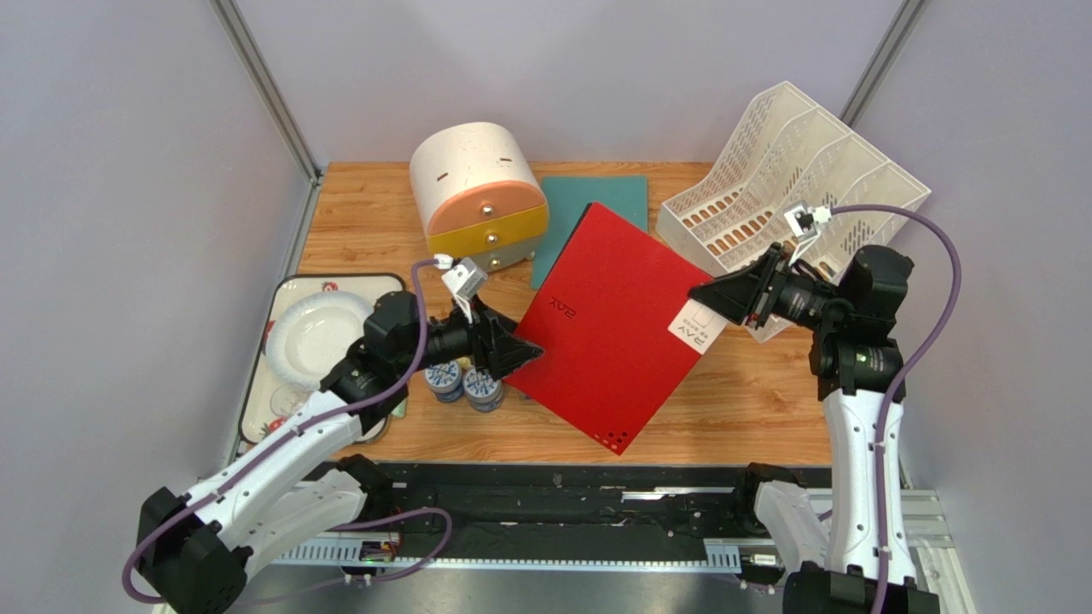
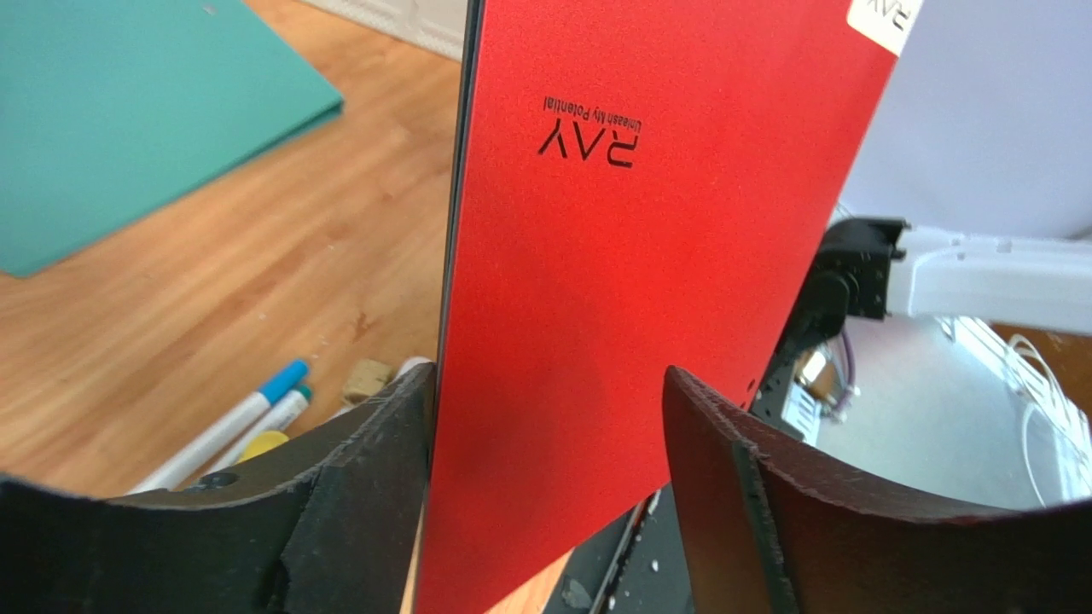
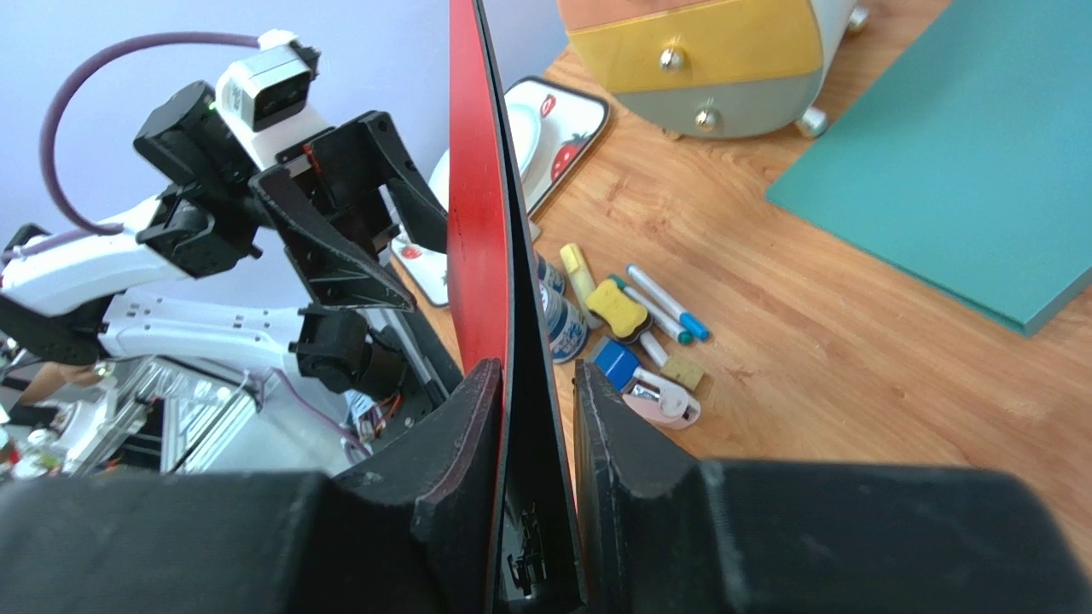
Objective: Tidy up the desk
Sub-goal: Place the folder in the storage box.
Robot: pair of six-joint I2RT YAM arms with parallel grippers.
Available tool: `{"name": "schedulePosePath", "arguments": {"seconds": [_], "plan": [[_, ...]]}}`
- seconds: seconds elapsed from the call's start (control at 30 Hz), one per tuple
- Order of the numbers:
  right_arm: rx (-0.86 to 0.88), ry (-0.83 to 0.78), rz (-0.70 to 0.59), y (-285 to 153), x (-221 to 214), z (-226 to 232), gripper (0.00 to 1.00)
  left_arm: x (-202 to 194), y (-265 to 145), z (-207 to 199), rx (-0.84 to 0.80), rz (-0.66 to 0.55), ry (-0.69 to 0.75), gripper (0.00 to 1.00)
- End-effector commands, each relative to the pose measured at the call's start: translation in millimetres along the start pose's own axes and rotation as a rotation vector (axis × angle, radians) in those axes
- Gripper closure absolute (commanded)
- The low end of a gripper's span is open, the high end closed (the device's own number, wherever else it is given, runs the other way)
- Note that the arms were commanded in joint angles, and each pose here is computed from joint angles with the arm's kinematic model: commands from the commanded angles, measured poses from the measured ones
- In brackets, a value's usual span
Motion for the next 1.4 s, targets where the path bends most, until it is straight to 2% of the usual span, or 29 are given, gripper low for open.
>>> {"name": "schedulePosePath", "arguments": {"seconds": [0.0, 0.03, 0.17, 0.43, 0.63, 1.13, 1.37], "plan": [[-0.129, -0.149, -0.151, -10.1, 34.3, 25.2, 1.00, 31.9, -13.4, -13.2, 0.043, -0.129, 0.090, 0.26], [-0.148, -0.156, -0.165, -11.7, 36.7, 28.6, 1.00, 32.1, -17.6, -14.1, 0.058, -0.137, 0.094, 0.25], [-0.268, -0.149, -0.200, -19.8, 37.9, 32.8, 1.00, 33.3, -26.7, -10.6, 0.136, -0.171, 0.101, 0.09], [-0.362, -0.169, -0.270, -31.4, 39.1, 47.0, 1.00, 32.5, -37.7, -9.8, 0.197, -0.198, 0.104, 0.08], [-0.528, -0.183, -0.343, -47.2, 46.7, 56.4, 1.00, 29.6, -37.7, -7.2, 0.217, -0.190, 0.089, 0.08], [-0.928, -0.180, -0.659, -87.8, 88.7, 64.4, 1.00, 27.6, -34.7, -5.7, 0.222, -0.193, 0.050, 0.06], [-1.080, -0.107, -0.816, -103.2, 101.4, 58.8, 1.00, 26.6, -30.7, -3.5, 0.221, -0.182, 0.035, 0.06]]}}
Point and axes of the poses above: each gripper's point midway between its finger pads, its own y axis out along the fingers, its own z axis along the line the jaws close on, x = y × z, the point moved 8 cm from there along -y, back along the fingers, and after that the axes turned 1 degree about y, right-handed, at the moved point
